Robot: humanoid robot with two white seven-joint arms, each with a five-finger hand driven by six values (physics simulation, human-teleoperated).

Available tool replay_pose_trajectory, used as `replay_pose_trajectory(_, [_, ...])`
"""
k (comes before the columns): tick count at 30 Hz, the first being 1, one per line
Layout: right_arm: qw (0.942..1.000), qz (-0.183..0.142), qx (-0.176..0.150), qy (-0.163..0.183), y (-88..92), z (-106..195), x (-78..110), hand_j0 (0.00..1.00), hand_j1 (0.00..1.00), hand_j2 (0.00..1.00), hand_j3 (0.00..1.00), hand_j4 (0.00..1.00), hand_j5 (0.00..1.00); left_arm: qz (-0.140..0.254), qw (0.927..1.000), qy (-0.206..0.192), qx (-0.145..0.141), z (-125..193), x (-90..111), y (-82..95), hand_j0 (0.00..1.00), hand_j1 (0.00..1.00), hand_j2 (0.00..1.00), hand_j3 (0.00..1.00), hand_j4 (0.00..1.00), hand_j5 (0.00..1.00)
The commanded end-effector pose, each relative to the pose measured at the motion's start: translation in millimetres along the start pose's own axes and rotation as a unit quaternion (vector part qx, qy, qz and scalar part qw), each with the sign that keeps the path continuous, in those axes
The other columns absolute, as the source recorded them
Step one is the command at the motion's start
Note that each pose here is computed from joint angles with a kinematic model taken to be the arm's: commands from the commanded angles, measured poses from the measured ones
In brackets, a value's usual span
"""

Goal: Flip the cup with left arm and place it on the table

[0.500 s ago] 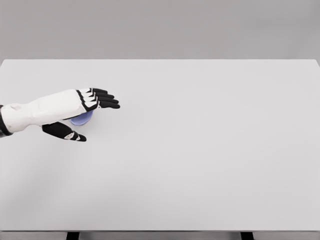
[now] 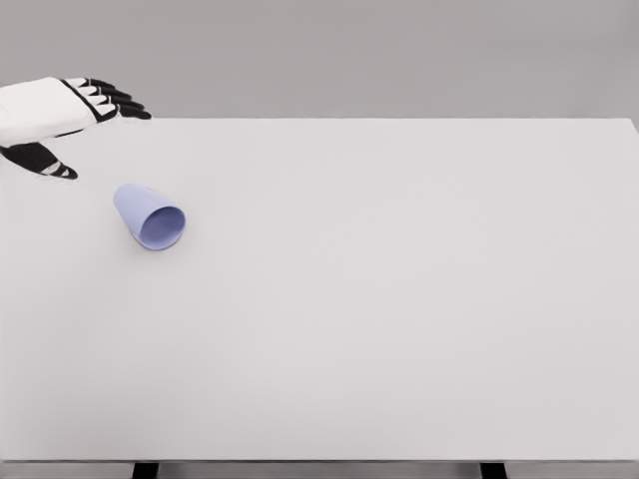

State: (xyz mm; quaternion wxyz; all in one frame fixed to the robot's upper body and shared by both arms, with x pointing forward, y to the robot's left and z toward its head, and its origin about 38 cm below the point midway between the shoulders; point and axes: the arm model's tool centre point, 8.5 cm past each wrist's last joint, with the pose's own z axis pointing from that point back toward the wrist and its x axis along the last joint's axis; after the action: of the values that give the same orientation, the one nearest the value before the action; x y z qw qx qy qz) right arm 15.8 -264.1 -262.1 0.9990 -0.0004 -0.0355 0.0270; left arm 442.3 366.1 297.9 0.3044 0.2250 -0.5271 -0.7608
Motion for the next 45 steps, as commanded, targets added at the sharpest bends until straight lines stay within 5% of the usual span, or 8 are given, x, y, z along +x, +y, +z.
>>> replay_pose_trajectory(1, [1.0000,0.000,0.000,0.000,0.0,0.0,0.0,1.00,1.00,1.00,1.00,1.00,1.00,0.050,0.9939,-0.009,-0.098,-16.5,-2.7,-68.9,1.00,1.00,1.00,1.00,1.00,1.00])
replay_pose_trajectory(45, [1.0000,0.000,0.000,0.000,0.0,0.0,0.0,1.00,1.00,1.00,1.00,1.00,1.00,0.027,0.9893,-0.006,-0.143,-92.6,3.8,-97.1,1.00,1.00,1.00,1.00,1.00,1.00])
